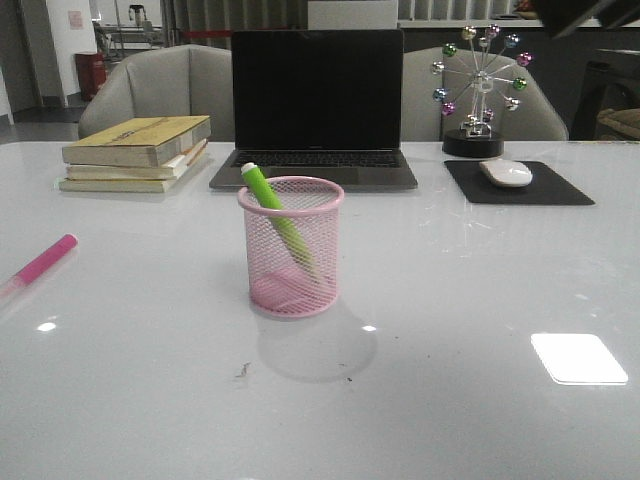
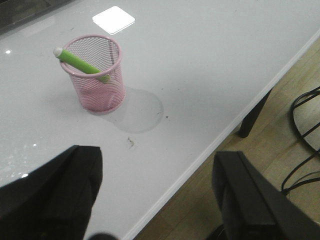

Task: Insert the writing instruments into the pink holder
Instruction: 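Open the right gripper and withdraw it from the holder, then lower the left gripper onto the pink marker and grasp it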

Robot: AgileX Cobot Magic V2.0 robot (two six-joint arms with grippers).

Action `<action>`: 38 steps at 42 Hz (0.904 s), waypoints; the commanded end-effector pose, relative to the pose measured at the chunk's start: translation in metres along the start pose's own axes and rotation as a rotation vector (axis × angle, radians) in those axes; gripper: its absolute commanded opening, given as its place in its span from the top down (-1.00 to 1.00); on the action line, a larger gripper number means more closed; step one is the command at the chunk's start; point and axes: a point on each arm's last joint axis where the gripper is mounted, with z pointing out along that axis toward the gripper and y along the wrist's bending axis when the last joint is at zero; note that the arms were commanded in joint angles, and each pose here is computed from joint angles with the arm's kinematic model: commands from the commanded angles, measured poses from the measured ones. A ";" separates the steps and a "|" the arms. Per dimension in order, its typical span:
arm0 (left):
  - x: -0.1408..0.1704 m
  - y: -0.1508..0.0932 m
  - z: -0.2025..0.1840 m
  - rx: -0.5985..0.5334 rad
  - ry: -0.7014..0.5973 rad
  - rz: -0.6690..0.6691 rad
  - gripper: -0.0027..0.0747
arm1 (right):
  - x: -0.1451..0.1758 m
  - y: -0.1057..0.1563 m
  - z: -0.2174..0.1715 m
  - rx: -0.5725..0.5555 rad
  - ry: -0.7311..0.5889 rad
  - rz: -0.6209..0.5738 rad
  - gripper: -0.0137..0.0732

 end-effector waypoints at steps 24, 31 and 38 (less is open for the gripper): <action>-0.014 0.140 0.041 -0.462 0.243 -0.403 -0.38 | 0.014 -0.001 -0.024 0.003 -0.022 -0.003 -0.23; -0.015 0.187 0.065 -0.499 0.313 -0.481 -0.38 | 0.014 -0.001 -0.024 0.003 -0.022 -0.003 -0.23; -0.017 0.221 0.102 -0.485 0.371 -0.509 -0.38 | 0.014 -0.001 -0.024 0.003 -0.022 -0.003 -0.23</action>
